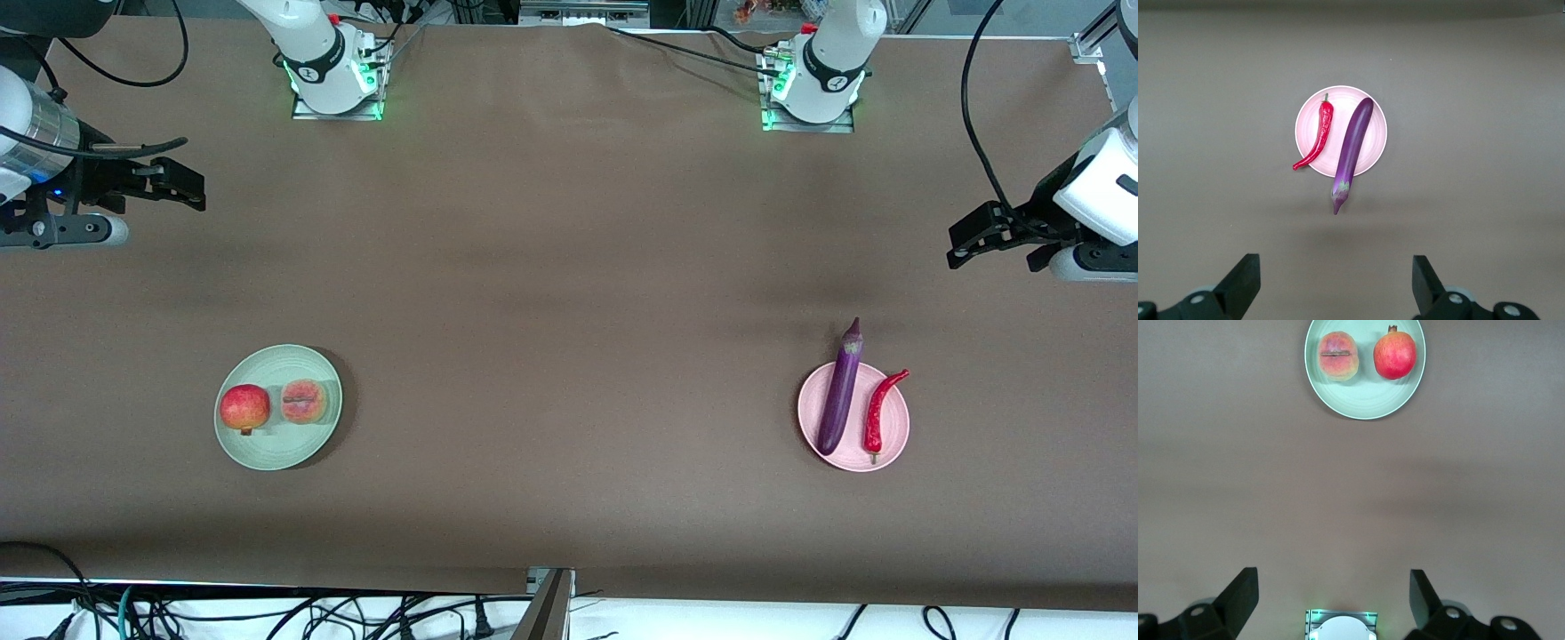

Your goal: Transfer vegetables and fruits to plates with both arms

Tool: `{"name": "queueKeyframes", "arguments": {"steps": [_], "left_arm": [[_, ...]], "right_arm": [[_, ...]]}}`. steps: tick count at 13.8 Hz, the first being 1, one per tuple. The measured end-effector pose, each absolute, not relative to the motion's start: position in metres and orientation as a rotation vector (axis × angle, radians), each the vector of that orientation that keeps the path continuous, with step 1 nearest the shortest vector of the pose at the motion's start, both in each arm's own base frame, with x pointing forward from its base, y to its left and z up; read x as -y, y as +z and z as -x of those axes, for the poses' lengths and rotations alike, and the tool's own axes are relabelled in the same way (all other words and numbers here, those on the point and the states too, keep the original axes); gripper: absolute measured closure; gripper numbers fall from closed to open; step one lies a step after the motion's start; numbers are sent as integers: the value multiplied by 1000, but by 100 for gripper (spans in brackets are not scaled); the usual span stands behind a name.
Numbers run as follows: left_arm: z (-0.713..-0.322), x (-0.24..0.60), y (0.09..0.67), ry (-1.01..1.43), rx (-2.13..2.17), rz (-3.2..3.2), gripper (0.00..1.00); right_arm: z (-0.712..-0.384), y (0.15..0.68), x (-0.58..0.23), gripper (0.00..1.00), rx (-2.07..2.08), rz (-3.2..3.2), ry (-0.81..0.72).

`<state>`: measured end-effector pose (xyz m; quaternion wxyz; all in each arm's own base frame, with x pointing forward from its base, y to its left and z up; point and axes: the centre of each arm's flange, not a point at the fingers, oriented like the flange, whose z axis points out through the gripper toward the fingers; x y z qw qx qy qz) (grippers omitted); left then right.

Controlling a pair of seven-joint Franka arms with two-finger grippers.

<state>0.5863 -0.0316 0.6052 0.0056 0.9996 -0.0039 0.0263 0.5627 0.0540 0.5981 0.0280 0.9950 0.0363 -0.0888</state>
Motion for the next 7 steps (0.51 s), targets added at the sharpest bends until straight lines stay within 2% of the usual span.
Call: {"name": "queueKeyframes", "arguments": {"steps": [7], "left_arm": [[-583,39,607,63,34,-3129,0]], "right_arm": [[-563,598,-54,0,-112,-3071,-274]]}}
